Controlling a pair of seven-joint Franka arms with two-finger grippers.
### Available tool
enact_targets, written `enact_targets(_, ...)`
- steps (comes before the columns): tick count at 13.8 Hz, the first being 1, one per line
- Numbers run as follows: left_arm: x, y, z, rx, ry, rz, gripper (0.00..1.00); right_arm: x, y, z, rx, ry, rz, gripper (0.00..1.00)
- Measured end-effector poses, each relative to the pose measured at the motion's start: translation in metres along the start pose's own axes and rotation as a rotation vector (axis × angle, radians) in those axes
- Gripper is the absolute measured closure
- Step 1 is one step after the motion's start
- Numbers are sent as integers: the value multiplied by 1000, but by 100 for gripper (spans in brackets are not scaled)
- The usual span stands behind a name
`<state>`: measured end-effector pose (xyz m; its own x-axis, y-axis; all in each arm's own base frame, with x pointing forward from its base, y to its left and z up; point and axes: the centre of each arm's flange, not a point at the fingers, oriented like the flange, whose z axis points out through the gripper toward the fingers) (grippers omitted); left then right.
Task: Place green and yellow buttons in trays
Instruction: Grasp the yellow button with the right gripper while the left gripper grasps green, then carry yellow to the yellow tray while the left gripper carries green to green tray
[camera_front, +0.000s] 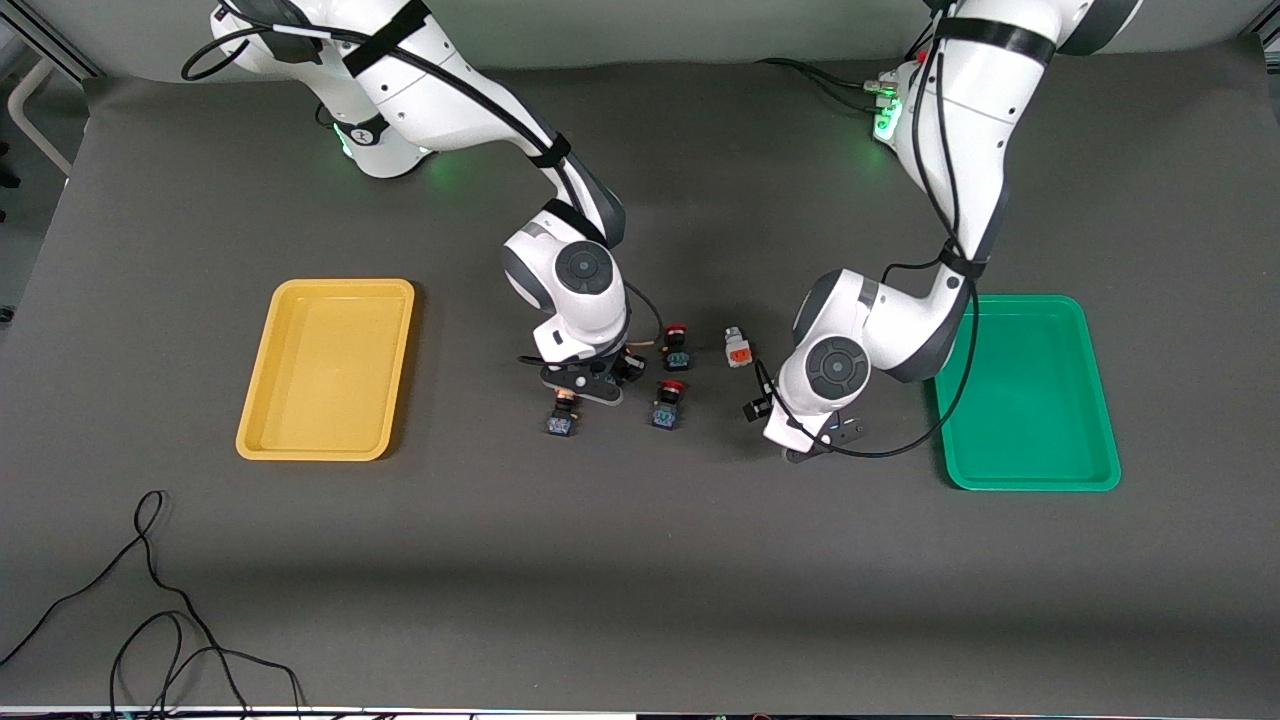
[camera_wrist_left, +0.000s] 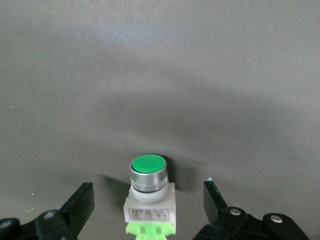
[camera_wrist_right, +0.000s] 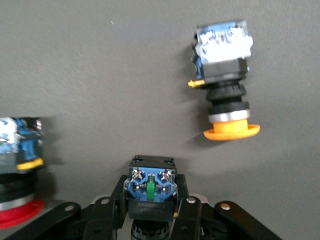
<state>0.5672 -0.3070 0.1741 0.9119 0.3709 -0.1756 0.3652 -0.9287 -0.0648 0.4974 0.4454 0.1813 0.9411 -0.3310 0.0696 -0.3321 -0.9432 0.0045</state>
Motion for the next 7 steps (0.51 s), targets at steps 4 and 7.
enact_targets(4, -6, 2, 0, 0, 3, 9, 33, 26, -8, -82, -34, -6, 9, 59)
enact_targets(7, -4, 0, -4, -2, 7, 3, 59, 28, -1, -179, 0, -53, -2, 59)
